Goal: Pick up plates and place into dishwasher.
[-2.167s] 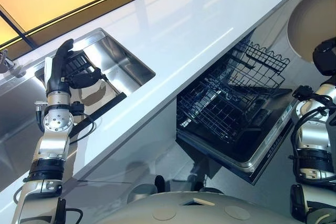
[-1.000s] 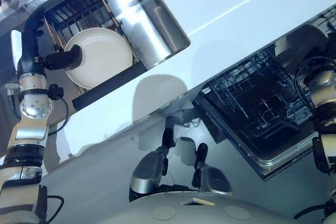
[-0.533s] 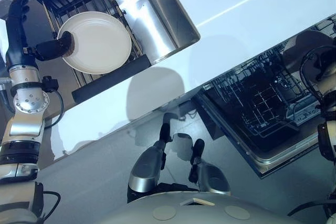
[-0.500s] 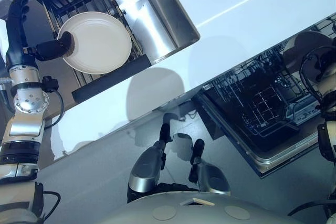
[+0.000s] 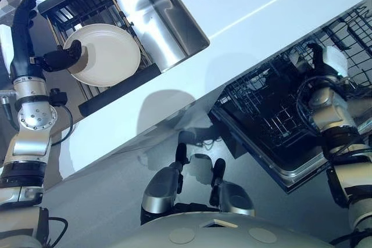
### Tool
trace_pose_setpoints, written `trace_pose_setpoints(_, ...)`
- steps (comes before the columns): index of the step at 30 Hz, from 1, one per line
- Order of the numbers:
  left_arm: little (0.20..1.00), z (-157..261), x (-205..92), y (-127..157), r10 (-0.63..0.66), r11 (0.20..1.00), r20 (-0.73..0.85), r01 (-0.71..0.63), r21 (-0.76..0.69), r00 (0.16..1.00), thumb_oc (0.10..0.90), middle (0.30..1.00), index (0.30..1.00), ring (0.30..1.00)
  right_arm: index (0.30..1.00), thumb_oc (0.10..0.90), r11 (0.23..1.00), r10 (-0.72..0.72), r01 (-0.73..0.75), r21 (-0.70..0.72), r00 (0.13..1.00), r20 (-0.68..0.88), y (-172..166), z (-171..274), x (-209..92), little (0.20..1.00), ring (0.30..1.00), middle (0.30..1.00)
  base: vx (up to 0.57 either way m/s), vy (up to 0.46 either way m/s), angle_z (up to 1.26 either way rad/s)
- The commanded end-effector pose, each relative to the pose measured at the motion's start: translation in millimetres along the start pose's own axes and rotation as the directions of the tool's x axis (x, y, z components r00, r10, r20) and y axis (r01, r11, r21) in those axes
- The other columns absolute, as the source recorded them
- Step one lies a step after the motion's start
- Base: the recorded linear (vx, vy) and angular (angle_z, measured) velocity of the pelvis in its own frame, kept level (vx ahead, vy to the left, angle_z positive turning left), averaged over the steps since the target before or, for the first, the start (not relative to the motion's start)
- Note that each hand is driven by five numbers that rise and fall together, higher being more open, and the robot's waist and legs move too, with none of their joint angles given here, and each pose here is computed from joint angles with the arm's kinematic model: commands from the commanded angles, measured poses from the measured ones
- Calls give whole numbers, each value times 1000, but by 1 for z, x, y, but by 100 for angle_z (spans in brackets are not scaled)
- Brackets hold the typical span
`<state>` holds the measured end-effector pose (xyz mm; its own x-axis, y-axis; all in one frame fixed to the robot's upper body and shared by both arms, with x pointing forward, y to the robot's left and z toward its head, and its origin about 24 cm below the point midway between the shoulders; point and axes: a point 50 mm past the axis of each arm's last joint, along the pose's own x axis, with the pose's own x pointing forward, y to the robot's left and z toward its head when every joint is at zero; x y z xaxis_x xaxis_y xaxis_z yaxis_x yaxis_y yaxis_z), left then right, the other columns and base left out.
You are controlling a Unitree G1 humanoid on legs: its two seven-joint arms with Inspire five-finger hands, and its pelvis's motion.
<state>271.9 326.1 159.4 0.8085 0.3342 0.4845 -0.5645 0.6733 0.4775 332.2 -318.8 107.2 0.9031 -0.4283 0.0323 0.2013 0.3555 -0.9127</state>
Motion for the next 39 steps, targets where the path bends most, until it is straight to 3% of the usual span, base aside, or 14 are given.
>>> trace_pose_setpoints(1, 900, 10, -1, 23, 121, 993, 81, -122, 1, 989, 800, 900, 900, 900, 900, 800, 976, -187, 201, -82, 970, 152, -39, 9, 0, 900, 900, 900, 20, 3, -8)
trace_pose_setpoints(14, 900, 1, -12, 19, 78, 997, 48, -79, 22, 996, 800, 900, 900, 900, 900, 800, 976, -188, 201, -87, 973, 131, -33, -10, -9, 900, 900, 900, 8, 5, -4)
trace_pose_setpoints(21, 900, -4, -16, 22, 66, 997, 25, -66, 30, 998, 800, 900, 900, 900, 900, 800, 935, -310, 329, -131, 940, 146, -47, -12, -11, 900, 900, 900, 3, 1, -1)
trace_pose_setpoints(28, 900, -10, -21, 26, 55, 998, 8, -56, 41, 998, 800, 900, 900, 900, 900, 800, 926, -376, 373, 49, 926, 48, -60, -27, -15, 900, 900, 900, 12, 7, -4)
trace_pose_setpoints(34, 900, -11, -18, 30, 50, 998, 3, -50, 35, 999, 800, 900, 900, 900, 900, 800, 801, -547, 527, 283, 837, -9, -83, -25, -21, 900, 900, 900, -18, 0, -2)
trace_pose_setpoints(36, 900, -11, -18, 29, 43, 998, 4, -43, 39, 999, 800, 900, 900, 900, 900, 800, 760, -474, 430, 488, 880, -36, -82, -22, -23, 900, 900, 900, -23, -2, -1)
trace_pose_setpoints(39, 900, -11, -19, 32, 48, 998, 7, -49, 39, 999, 800, 900, 900, 900, 900, 800, 728, -327, 263, 633, 945, -16, -70, -26, -26, 900, 900, 900, -13, -9, -7)
